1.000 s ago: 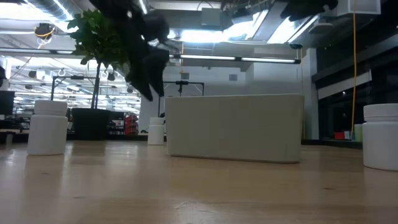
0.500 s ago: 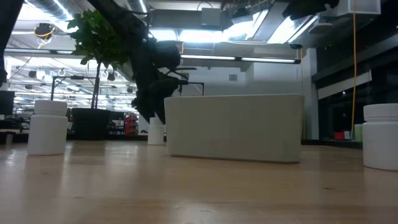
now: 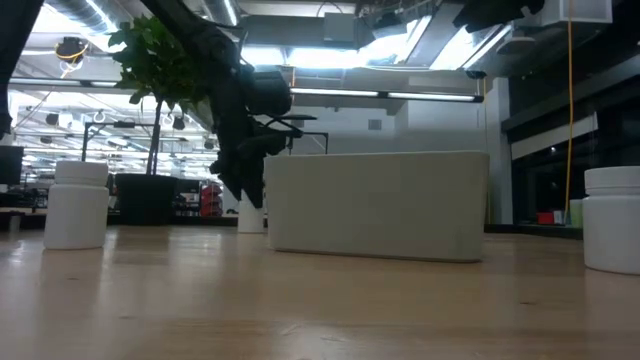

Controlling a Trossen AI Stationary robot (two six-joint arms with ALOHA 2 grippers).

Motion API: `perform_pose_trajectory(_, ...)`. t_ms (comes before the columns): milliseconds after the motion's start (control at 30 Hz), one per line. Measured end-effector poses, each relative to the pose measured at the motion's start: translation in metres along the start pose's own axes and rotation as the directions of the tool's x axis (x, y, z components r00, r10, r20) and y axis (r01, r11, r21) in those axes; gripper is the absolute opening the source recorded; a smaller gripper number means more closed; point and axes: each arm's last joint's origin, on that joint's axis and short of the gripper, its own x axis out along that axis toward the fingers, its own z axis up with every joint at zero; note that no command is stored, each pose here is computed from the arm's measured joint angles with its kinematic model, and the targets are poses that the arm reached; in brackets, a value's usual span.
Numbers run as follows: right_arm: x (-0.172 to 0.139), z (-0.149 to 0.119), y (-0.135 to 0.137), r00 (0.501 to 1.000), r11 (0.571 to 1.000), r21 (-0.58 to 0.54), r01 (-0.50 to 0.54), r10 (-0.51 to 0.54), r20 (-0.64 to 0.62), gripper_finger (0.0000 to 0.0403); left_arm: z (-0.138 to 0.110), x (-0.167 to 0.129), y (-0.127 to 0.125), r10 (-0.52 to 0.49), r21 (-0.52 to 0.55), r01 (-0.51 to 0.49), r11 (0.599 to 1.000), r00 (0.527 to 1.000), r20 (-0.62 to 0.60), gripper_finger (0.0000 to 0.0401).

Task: Pick and place pill bottles into a basket
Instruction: Put the white pill bottle into the gray bin

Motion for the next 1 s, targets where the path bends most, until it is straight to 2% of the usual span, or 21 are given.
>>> perform_pose_trajectory(100, 0.0, 0.0, 0.0, 1.0, 1.0, -0.001, 0.0, 0.0, 0.0, 0.0272, 0.005, -0.016, -0.01, -0.068, 0.02, 0.067, 0.998, 0.997, 0.038, 0.0166)
perform_pose_trajectory(200, 0.0, 0.0, 0.0, 1.0, 1.0, -0.005, 0.001, -0.001, 0.0, 0.0272, 0.018, -0.05, -0.028, -0.211, 0.081, 0.201, 0.976, 0.968, 0.134, 0.0166)
perform_pose_trajectory(300, 0.0, 0.0, 0.0, 1.0, 1.0, -0.006, 0.001, -0.001, -0.001, 0.0272, 0.028, -0.091, -0.048, -0.366, 0.173, 0.333, 0.927, 0.903, 0.226, 0.0166)
perform_pose_trajectory(400, 0.0, 0.0, 0.0, 1.0, 1.0, -0.03, 0.001, -0.001, 0.0, 0.0272, 0.033, -0.13, -0.071, -0.483, 0.274, 0.413, 0.869, 0.828, 0.283, 0.0166)
perform_pose_trajectory(533, 0.0, 0.001, 0.0, 1.0, 0.996, -0.084, 0.001, 0.0, 0.007, 0.0272, 0.032, -0.166, -0.108, -0.575, 0.407, 0.442, 0.799, 0.761, 0.302, 0.0166)
perform_pose_trajectory(600, 0.0, 0.002, 0.0, 1.0, 0.994, -0.111, 0.001, 0.0, 0.011, 0.0272, 0.028, -0.176, -0.126, -0.602, 0.473, 0.435, 0.766, 0.744, 0.291, 0.0166)
perform_pose_trajectory(667, 0.0, 0.003, 0.0, 1.0, 0.993, -0.12, 0.0, 0.002, 0.017, 0.0272, 0.024, -0.178, -0.144, -0.596, 0.515, 0.401, 0.758, 0.747, 0.295, 0.0166)
perform_pose_trajectory(800, 0.0, 0.004, 0.001, 0.999, 0.992, -0.128, -0.016, 0.019, 0.025, 0.0272, 0.018, -0.166, -0.164, -0.533, 0.517, 0.338, 0.786, 0.795, 0.289, 0.0166)
perform_pose_trajectory(1000, 0.0, 0.004, 0.002, 0.998, 0.988, -0.146, -0.058, 0.062, 0.022, 0.0272, 0.014, -0.124, -0.172, -0.378, 0.475, 0.26, 0.841, 0.91, 0.171, 0.0166)
